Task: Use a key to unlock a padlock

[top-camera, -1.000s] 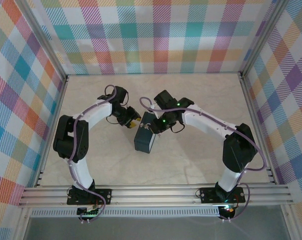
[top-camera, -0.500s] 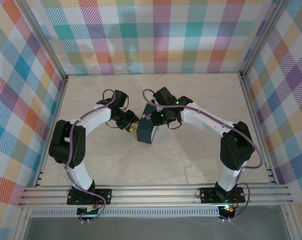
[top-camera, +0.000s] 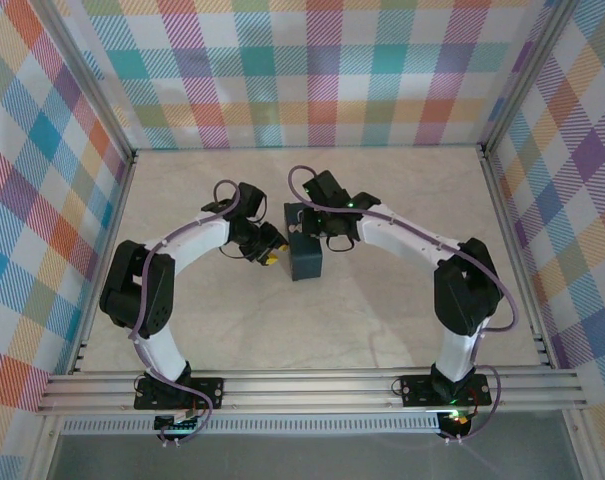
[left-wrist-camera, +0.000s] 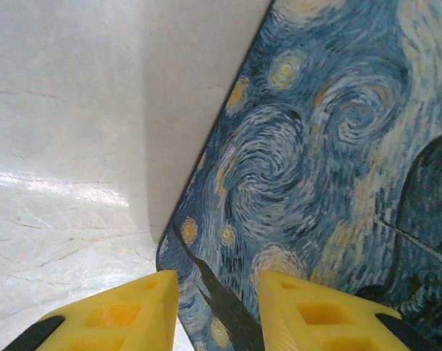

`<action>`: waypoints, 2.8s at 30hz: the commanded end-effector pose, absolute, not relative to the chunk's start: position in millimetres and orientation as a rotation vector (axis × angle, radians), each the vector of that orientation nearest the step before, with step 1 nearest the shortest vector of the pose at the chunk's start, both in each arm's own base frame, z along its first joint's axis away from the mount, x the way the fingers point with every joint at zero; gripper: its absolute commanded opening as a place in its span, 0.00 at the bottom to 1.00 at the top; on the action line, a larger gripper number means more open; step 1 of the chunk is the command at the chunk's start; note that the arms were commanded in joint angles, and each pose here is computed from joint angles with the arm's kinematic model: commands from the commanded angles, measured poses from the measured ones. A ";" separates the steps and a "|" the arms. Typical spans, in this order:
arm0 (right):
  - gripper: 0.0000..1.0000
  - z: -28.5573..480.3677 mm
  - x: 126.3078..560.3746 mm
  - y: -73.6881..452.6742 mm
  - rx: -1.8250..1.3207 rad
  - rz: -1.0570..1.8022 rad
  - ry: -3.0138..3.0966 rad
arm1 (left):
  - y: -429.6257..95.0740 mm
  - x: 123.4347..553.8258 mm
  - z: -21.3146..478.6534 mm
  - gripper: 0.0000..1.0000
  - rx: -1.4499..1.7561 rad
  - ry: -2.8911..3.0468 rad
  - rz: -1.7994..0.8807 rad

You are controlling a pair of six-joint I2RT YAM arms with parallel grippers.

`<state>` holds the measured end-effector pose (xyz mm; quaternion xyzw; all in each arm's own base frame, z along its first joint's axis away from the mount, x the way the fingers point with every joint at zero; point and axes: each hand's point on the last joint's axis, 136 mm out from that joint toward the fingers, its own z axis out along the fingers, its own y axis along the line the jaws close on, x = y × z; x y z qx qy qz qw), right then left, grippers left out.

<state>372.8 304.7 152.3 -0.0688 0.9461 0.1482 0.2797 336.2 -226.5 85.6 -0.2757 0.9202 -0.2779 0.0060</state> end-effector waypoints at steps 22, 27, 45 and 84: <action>0.35 108.6 367.9 187.3 -0.040 0.543 2.617 | -177.8 375.9 124.9 0.37 -0.834 2.782 -0.782; 0.50 153.0 359.4 229.4 -0.152 0.807 2.507 | -150.6 377.9 130.2 0.39 -0.779 2.787 -0.657; 1.00 151.2 332.1 315.9 -0.426 0.499 2.516 | -126.0 381.6 144.6 0.46 -0.784 2.729 -0.666; 0.79 126.2 324.7 351.7 -0.298 0.630 2.519 | -103.1 378.1 146.2 0.44 -0.842 2.678 -0.704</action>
